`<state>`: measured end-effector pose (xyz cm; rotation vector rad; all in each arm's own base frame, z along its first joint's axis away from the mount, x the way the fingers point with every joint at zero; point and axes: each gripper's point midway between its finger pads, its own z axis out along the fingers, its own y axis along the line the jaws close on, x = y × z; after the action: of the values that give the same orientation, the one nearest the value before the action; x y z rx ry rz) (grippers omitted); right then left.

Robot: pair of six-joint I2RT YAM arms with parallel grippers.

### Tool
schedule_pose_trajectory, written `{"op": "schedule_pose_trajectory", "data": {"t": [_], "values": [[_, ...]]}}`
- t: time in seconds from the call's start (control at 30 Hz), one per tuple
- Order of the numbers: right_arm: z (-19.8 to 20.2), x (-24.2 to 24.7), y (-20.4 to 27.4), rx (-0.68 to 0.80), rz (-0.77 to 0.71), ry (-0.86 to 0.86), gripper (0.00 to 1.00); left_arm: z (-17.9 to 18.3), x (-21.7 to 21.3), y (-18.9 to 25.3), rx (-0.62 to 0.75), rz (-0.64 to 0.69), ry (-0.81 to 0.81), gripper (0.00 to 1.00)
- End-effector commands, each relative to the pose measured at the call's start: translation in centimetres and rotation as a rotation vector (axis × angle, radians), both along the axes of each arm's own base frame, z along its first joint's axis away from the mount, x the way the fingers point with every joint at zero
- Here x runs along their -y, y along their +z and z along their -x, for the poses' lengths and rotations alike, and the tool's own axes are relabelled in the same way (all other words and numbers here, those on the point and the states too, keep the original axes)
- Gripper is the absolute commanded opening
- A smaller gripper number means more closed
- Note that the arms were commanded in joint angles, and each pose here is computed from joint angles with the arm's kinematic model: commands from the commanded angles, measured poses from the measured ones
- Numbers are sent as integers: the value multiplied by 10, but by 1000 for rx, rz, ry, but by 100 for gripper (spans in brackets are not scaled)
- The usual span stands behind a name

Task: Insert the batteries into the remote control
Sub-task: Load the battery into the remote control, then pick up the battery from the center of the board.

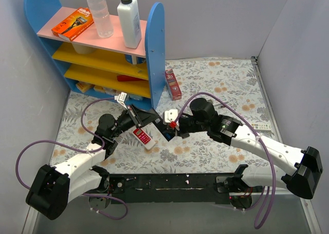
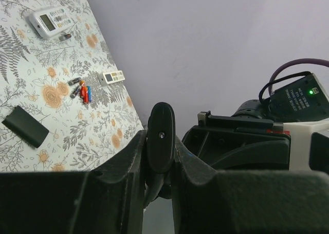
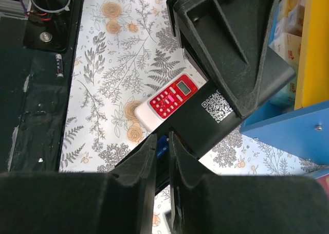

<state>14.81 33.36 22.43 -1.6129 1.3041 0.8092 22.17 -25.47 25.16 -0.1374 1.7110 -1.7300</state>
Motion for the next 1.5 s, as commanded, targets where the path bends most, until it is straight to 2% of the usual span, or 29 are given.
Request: {"op": "schedule_pose_trajectory", "data": {"t": [0.0, 0.23, 0.43, 0.57, 0.67, 0.7, 0.77, 0.8, 0.83, 0.9, 1.03, 1.1, 1.2, 1.37, 1.47], "values": [[5, 43, -89, -155, 309, -132, 20, 17, -10, 91, 216, 196, -12, 0], [-14, 40, -86, -116, 287, -229, 20, 18, -8, 85, 231, 155, -17, 0], [-10, 27, -81, -161, 249, -197, 20, 17, -10, 80, 223, 149, -2, 0], [-9, 16, -56, -184, 183, -196, 25, 8, -10, 61, 215, 69, 38, 0], [-11, 9, -32, -208, 118, -221, 35, -3, -14, 30, 182, -42, 105, 0], [-11, 7, -26, -215, 102, -225, 43, -6, -16, 16, 155, -79, 123, 0], [-10, 6, -14, -252, 70, -254, 53, -12, -21, -7, 132, -145, 166, 0], [-11, 6, -6, -255, 53, -271, 62, -16, -26, -17, 108, -173, 202, 0], [-11, 8, 0, -287, 42, -301, 65, -17, -29, -23, 107, -194, 217, 0], [-20, 13, 11, -314, 33, -386, 71, -19, -34, -41, 70, -226, 249, 0], [-38, 33, 7, -426, 80, -591, 76, -19, -40, -64, 27, -276, 269, 0], [-57, 55, -1, -458, 92, -759, 77, -18, -41, -69, 18, -278, 270, 0], [-83, 99, -15, -501, 97, -986, 87, -16, -40, -71, 19, -281, 257, 0], [-100, 173, -52, -613, 89, -1341, 84, -11, -37, -70, 22, -274, 233, 0], [-110, 219, -76, -644, 76, -1548, 76, -8, -34, -66, 28, -260, 209, 0]]}}
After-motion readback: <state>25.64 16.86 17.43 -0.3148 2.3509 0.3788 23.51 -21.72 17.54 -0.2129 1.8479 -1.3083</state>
